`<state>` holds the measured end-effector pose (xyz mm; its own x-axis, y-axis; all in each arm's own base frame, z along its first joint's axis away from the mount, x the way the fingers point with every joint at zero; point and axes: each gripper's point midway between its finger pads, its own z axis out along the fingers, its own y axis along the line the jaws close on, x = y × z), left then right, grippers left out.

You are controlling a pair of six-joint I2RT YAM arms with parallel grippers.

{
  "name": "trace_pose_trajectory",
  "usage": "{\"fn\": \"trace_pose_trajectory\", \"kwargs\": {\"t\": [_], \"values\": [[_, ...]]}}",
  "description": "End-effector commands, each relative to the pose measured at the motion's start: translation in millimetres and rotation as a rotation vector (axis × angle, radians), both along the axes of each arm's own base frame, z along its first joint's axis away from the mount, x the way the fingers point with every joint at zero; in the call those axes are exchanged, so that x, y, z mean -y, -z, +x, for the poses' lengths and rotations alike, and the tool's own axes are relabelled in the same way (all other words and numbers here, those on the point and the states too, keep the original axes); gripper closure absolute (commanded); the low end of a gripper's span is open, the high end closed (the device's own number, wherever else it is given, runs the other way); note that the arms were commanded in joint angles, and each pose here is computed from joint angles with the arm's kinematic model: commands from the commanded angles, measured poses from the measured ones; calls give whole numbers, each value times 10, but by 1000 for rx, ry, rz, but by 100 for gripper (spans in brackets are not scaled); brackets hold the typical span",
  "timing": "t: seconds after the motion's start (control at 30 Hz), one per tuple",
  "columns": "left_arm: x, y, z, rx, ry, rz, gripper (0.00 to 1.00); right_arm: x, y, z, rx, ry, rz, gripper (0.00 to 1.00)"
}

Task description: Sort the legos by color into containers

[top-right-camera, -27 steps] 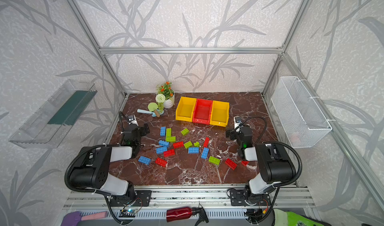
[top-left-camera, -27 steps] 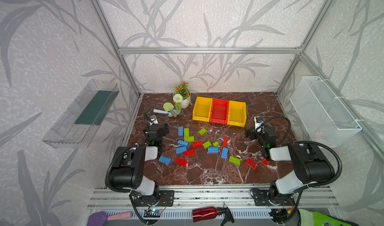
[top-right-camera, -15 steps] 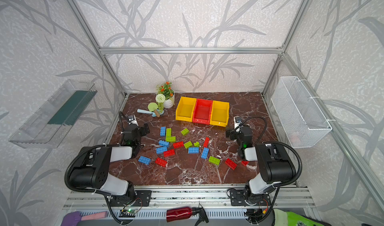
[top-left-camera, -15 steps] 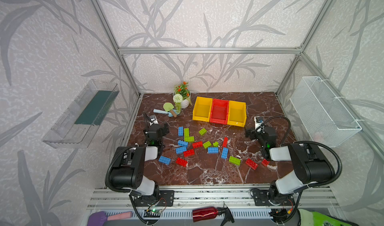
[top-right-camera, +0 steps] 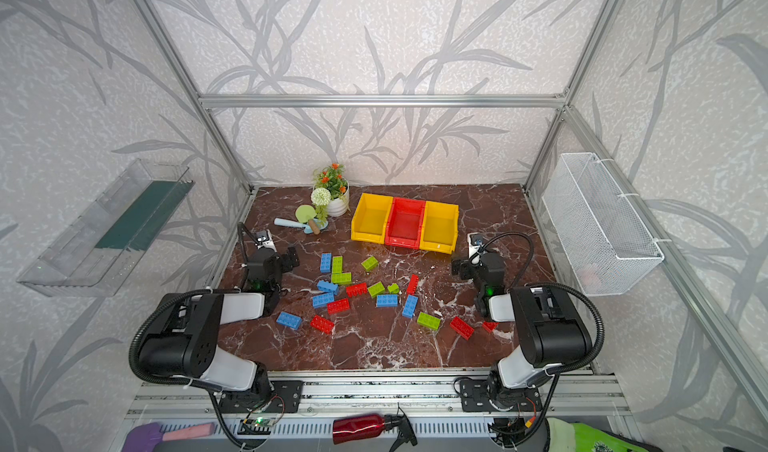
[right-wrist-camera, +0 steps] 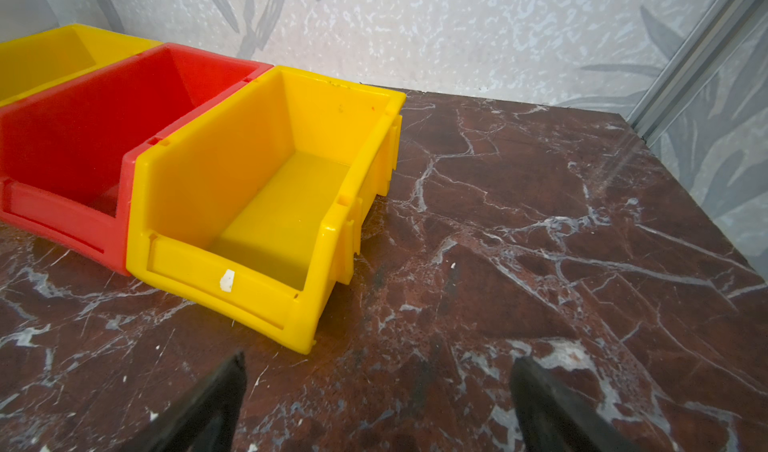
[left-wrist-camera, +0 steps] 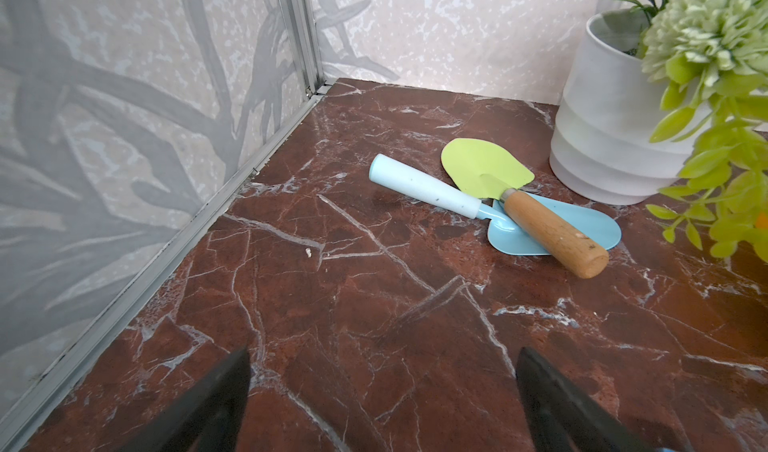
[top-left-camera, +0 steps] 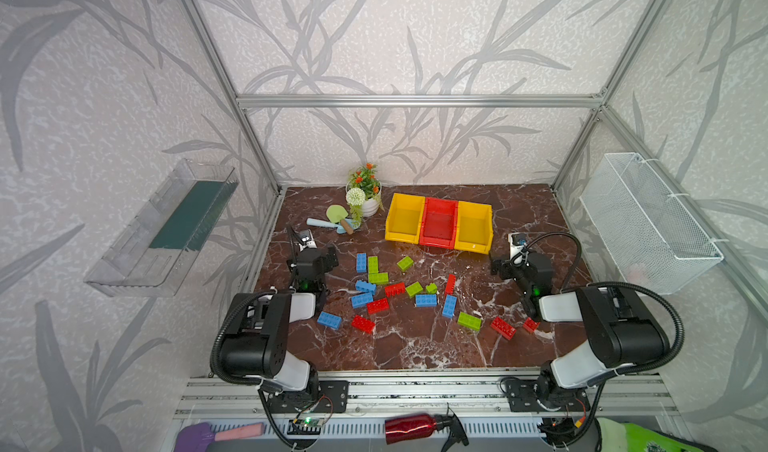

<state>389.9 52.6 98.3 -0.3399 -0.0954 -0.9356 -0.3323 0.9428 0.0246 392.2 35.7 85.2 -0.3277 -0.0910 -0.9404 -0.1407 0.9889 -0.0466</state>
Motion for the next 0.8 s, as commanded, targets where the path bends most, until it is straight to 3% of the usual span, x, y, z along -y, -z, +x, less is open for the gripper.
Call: {"fn": "trace_pose_trajectory", "kwargs": {"t": [0.0, 0.53, 0.7, 0.77], "values": [[-43, 44, -31, -14, -11, 18, 1, -29, -68, 57, 22, -10, 1, 1], [-39, 35, -22, -13, -11, 17, 1, -22, -86, 57, 28, -7, 1, 1], [-53, -25, -16, 0, -19, 19, 1, 181, -372, 1, 37, 131, -16, 1], [-57, -80, 6, -92, -21, 23, 1, 398, -428, -52, -80, 297, -75, 1]]}}
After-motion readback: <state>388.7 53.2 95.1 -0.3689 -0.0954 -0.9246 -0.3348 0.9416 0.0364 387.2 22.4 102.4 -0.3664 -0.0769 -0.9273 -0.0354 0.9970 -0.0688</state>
